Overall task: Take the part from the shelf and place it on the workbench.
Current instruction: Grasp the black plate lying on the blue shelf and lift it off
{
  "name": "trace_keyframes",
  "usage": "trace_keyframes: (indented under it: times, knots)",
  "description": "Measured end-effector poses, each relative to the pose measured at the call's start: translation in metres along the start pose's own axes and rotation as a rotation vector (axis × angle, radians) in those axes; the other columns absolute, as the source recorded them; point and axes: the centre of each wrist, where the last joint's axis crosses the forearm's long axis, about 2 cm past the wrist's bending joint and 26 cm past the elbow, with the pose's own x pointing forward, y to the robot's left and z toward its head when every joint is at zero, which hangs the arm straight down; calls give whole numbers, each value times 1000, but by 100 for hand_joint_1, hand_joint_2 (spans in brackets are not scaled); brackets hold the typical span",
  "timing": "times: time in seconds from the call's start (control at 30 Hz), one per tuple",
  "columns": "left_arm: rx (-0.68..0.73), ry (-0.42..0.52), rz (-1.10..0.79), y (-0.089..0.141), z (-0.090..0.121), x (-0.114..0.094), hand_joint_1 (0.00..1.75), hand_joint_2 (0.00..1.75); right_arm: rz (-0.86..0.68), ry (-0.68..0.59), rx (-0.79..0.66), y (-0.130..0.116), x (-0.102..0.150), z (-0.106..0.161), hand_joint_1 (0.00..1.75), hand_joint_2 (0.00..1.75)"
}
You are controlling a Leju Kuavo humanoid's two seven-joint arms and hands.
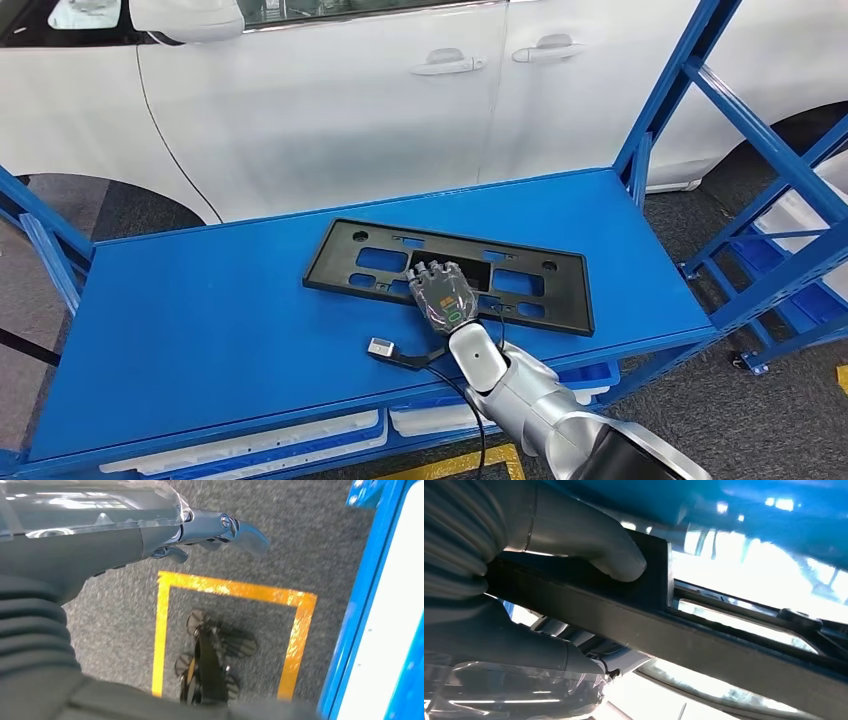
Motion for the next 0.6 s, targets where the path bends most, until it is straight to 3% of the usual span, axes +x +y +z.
trace_keyframes:
  times: [0.5, 0.6]
  knots:
    - [-7, 11, 4, 0, 0, -1, 0, 175, -78, 21, -84, -15, 3, -4, 175, 175]
    - [-21, -4, 9, -1, 0, -1, 0, 175, -176, -24, -130, -25, 5, -3, 175, 175]
